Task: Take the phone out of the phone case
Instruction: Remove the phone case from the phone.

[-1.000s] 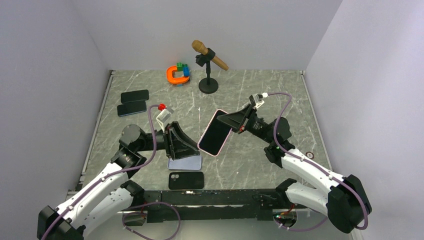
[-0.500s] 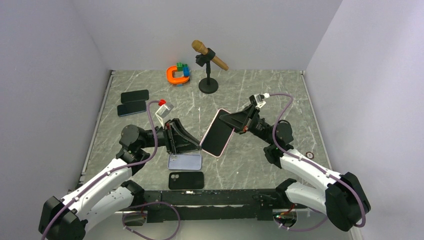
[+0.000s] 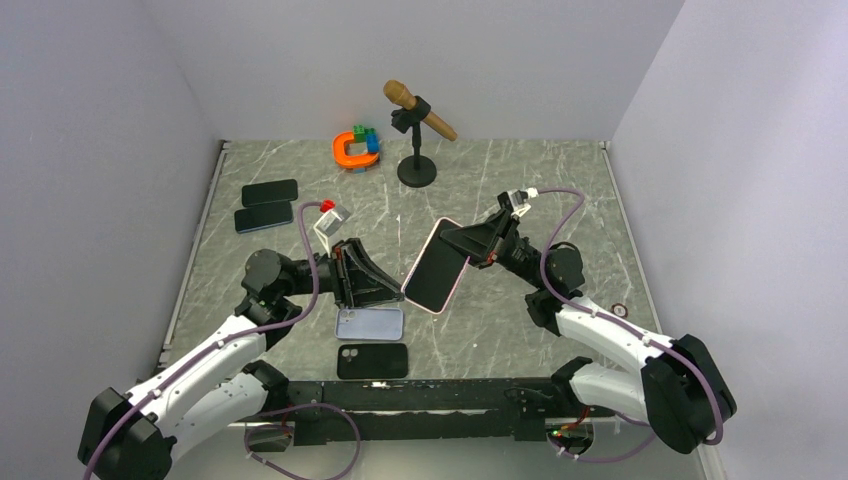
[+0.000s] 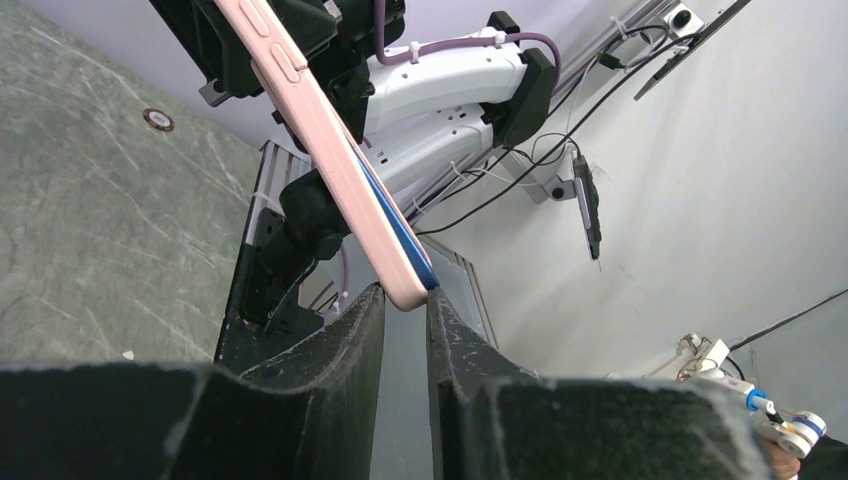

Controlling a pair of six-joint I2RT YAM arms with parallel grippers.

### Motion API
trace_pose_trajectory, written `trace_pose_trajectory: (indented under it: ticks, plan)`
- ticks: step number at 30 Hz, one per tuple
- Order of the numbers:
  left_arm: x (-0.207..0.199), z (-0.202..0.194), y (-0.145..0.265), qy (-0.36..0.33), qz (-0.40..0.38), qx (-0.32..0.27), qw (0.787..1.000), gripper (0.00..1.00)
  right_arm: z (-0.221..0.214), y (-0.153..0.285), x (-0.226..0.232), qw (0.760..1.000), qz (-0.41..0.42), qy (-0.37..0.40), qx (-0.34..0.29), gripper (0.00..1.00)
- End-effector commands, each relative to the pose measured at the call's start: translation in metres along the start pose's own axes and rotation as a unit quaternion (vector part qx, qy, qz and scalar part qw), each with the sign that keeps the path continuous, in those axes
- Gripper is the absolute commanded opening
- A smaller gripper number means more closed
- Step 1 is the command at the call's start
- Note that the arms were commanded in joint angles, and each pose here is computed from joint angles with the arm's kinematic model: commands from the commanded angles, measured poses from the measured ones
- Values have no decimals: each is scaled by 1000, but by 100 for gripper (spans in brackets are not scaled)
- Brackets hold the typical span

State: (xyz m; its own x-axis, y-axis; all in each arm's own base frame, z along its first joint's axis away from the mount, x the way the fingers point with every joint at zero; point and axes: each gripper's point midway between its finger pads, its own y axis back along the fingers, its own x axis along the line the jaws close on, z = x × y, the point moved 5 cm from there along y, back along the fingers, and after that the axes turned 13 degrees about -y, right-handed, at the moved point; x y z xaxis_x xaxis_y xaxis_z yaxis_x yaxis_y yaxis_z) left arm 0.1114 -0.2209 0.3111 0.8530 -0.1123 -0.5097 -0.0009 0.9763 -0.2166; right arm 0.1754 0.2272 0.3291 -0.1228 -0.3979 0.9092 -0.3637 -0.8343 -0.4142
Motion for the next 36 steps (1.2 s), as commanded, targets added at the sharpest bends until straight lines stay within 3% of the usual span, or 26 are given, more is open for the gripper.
trace_pose_trajectory:
  ticks: [1,20,28,30,32,36]
  plan:
    - [23,-12,3,18,29,2,999,25,-22,2,56,994,103,13,42,0]
    - [49,-17,1,61,112,46,991,28,-51,-28,61,988,121,31,95,0]
    - [35,-21,-14,55,85,48,994,41,-67,-52,52,988,95,70,99,0]
    - [33,-20,-18,52,82,48,994,39,-68,-53,48,989,95,64,99,0]
    - [36,-20,-19,48,96,48,993,31,-70,-55,43,990,89,60,96,0]
    - [60,-19,-15,28,207,63,976,0,-75,-59,35,991,77,62,92,0]
